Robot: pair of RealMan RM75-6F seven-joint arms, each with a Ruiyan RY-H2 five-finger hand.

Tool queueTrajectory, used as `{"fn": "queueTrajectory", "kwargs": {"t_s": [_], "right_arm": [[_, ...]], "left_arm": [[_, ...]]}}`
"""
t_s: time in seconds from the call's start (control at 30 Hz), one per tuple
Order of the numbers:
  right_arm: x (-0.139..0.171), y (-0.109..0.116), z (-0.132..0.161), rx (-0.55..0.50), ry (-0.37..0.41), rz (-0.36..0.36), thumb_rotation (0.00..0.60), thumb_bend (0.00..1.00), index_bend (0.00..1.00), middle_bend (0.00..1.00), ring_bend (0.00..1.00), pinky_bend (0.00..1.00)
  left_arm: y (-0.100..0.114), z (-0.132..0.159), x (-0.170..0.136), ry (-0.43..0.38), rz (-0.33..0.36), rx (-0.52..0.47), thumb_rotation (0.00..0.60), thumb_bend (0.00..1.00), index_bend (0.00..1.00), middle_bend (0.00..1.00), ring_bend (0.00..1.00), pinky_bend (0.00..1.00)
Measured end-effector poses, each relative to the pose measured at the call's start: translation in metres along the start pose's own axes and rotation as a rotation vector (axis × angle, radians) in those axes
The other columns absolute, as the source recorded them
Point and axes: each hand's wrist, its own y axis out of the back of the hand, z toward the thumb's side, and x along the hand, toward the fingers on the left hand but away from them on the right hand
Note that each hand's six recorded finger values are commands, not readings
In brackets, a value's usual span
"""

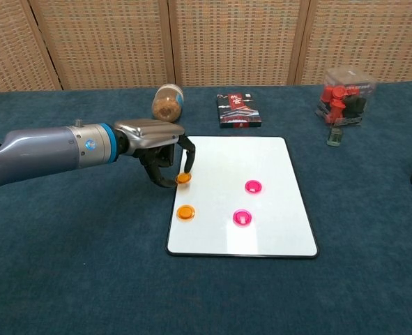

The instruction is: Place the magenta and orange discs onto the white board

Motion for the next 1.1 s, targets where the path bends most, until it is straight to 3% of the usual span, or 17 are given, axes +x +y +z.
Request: {"fn": "queueTrajectory", "kwargs": {"t_s": [0.2,0.53,0.9,1.0,1.07,1.1], "right_arm": [[0.000,0.000,0.000,-0.001,-0.001,0.000,0.600,0.00,0.00,0.00,0.00,0.00],[0.000,0.001,-0.001,-0.001,-0.002,-0.001,0.600,0.00,0.00,0.00,0.00,0.00],[0.000,0.001,-0.001,-0.003,-0.001,-0.001,0.600,0.00,0.00,0.00,0.00,0.00],[0.001,0.001,0.000,-0.004,0.000,-0.002,0.600,0.00,0.00,0.00,0.00,0.00],[0.001,0.001,0.000,-0.004,0.002,-0.002,0.600,0.00,0.00,0.00,0.00,0.00],[0.001,0.001,0.000,-0.004,0.003,-0.002,0.600,0.00,0.00,0.00,0.00,0.00]], "left_arm": [[0.000,0.002,0.001,-0.002,0.002,-0.003,0.600,0.34,0.55,1.00,0.97,0.86],[0.000,0.005,0.002,-0.009,0.010,-0.006,0.600,0.33,0.29,1.00,0.97,0.86],[0.011,0.005,0.000,-0.022,0.063,-0.026,0.600,0.32,0.25,0.99,0.96,0.86],[0.022,0.002,-0.004,-0.026,0.104,-0.036,0.600,0.30,0.22,0.89,0.83,0.82],[0.032,-0.002,-0.010,-0.028,0.143,-0.042,0.600,0.29,0.18,0.74,0.66,0.70],[0.037,-0.005,-0.013,-0.028,0.164,-0.044,0.600,0.27,0.14,0.62,0.54,0.61]]}}
